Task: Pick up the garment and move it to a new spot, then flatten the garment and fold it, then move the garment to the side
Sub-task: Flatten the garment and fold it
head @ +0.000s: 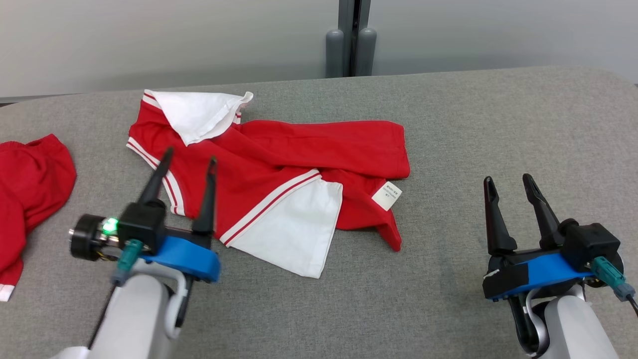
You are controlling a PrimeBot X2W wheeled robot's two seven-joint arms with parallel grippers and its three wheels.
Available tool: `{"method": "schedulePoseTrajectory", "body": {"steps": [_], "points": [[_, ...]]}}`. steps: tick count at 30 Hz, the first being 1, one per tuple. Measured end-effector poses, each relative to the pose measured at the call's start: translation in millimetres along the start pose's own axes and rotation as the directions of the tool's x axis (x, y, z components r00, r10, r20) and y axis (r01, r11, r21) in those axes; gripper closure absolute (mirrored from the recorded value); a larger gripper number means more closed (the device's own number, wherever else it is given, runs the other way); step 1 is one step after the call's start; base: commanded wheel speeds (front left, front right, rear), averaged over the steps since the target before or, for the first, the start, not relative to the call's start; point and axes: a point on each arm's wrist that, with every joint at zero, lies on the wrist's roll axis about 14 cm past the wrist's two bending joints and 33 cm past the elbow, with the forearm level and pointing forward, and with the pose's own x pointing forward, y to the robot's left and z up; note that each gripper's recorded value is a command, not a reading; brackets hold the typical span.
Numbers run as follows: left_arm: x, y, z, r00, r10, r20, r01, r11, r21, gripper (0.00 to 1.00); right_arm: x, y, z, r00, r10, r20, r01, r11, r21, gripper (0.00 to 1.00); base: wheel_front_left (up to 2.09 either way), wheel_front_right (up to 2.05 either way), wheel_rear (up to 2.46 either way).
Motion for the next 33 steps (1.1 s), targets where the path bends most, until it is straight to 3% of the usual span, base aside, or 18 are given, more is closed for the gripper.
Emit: {"method": "schedulePoseTrajectory", "body": {"steps": [9,16,26,33], "points": [[-10.3,-67.5,-35.1,0.972,-0.197,-0.125,0.197,0.980,-0.014,0.00,-2.4,-3.3,0.2,1.000,-0.009,-0.001,0.009,1.000,0.000,0.00,0.00,0.00,0.00],[-22.3,-119.3,-59.2,0.897,-0.356,-0.264,0.362,0.932,-0.026,0.00,-6.0,-9.9,1.8,1.000,-0.028,0.001,0.028,1.000,0.001,0.00,0.00,0.00,0.00],[-48.8,-158.1,-88.1,0.762,-0.475,-0.440,0.490,0.867,-0.089,0.00,-10.0,-15.9,3.4,0.999,-0.046,0.004,0.046,0.999,0.005,0.00,0.00,0.00,0.00],[-64.6,-156.5,-111.6,0.691,-0.485,-0.536,0.510,0.853,-0.115,0.00,-12.3,-20.3,2.6,0.998,-0.059,0.001,0.059,0.998,0.006,0.00,0.00,0.00,0.00]]}}
